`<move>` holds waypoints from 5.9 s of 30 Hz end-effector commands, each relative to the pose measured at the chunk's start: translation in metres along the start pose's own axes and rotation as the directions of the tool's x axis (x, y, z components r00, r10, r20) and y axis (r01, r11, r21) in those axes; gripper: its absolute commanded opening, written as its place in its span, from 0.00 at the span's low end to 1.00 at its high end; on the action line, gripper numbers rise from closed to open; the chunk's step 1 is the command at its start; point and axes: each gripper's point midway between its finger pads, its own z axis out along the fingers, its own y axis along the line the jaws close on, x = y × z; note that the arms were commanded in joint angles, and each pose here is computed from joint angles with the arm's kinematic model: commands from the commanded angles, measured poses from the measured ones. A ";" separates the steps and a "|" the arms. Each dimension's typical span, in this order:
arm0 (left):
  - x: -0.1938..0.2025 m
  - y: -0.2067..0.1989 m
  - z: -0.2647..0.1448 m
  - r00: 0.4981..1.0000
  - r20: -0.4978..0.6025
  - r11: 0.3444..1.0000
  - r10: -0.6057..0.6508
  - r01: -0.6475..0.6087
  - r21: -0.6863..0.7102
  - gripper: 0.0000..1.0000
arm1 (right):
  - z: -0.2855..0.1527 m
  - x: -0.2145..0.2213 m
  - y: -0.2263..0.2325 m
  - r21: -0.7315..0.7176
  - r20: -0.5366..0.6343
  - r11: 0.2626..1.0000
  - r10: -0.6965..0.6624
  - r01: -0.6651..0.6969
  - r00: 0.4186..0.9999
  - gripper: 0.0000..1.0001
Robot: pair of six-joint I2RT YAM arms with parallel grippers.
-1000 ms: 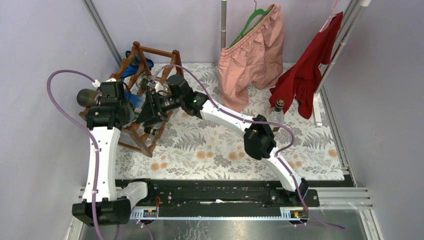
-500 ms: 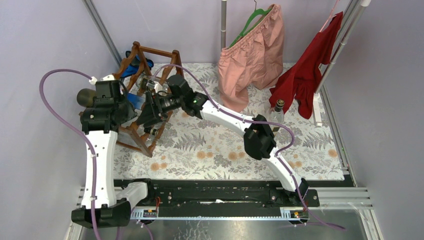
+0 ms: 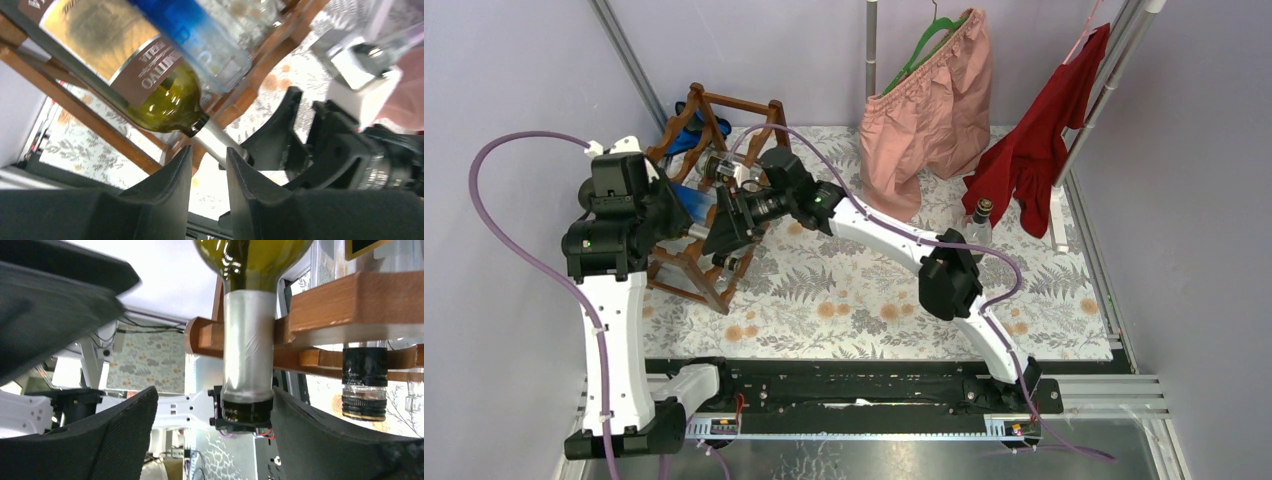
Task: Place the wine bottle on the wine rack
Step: Place the wine bottle in the wine rack, then pick up the wine bottle from the center of the board.
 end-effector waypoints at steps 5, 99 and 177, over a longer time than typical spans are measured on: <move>-0.039 -0.039 -0.043 0.989 0.147 0.974 0.024 -0.056 0.221 0.53 | -0.052 0.002 0.056 -0.029 -0.054 0.938 -0.347 0.346 0.936 1.00; 0.101 -0.304 -0.040 0.923 0.362 0.169 0.134 -0.381 0.909 0.99 | -0.435 0.048 0.010 0.775 0.029 0.582 -0.422 0.247 0.906 0.00; 0.221 -0.306 0.056 0.123 0.760 -0.489 0.639 -0.698 0.524 0.00 | -0.350 0.142 -0.038 0.381 -0.159 0.923 0.007 0.055 0.987 0.82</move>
